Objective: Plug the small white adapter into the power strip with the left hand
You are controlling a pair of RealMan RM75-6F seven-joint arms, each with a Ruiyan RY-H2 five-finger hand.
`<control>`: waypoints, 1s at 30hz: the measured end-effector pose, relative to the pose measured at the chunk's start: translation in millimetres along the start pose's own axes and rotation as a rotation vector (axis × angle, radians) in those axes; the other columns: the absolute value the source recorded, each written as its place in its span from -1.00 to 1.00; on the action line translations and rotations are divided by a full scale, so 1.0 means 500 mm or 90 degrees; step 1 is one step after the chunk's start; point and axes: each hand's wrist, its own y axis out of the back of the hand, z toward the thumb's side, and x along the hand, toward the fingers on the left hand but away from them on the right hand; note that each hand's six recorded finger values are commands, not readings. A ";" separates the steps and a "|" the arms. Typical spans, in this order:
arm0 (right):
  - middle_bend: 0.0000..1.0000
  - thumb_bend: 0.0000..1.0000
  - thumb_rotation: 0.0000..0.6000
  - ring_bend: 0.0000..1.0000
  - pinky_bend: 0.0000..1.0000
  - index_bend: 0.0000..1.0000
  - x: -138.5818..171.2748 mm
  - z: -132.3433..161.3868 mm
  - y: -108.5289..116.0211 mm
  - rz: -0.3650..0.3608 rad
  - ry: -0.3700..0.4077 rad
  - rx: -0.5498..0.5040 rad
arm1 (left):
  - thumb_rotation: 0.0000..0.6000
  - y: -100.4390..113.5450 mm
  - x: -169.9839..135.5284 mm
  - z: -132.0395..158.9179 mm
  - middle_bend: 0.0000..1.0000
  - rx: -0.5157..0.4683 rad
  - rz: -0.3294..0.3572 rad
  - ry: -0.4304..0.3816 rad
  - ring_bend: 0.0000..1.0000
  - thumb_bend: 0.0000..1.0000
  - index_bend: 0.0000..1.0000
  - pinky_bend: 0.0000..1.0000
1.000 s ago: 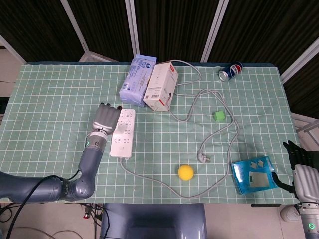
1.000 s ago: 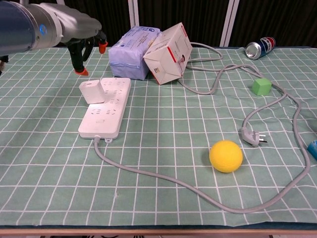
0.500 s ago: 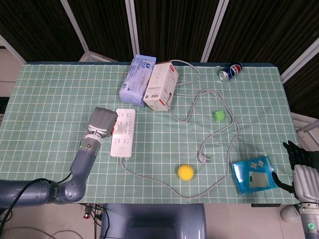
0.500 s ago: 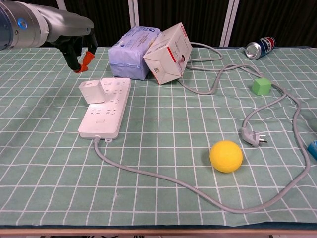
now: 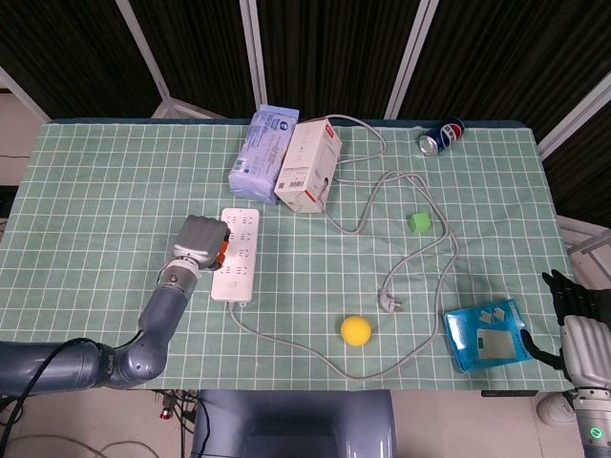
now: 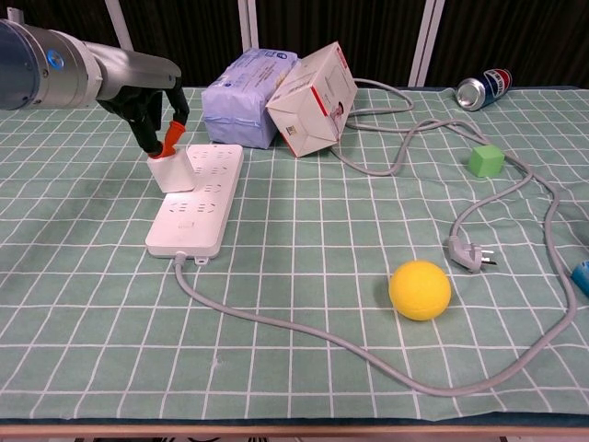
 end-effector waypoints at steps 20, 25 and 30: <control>-1.00 -0.21 1.00 -1.00 -0.92 -1.00 -0.001 -0.001 -0.002 0.002 -0.003 0.004 | 1.00 -0.012 0.031 0.012 1.00 -0.371 0.030 -0.171 0.85 0.14 0.71 1.00; -1.00 -0.21 1.00 -1.00 -0.92 -1.00 -0.001 -0.002 -0.002 0.001 -0.003 0.008 | 1.00 -0.037 0.040 -0.002 1.00 -0.410 0.017 -0.171 0.85 0.14 0.71 1.00; -1.00 -0.21 1.00 -1.00 -0.92 -1.00 -0.001 -0.002 -0.003 0.000 -0.005 0.011 | 1.00 -0.055 0.044 -0.017 1.00 -0.429 0.013 -0.174 0.85 0.14 0.71 1.00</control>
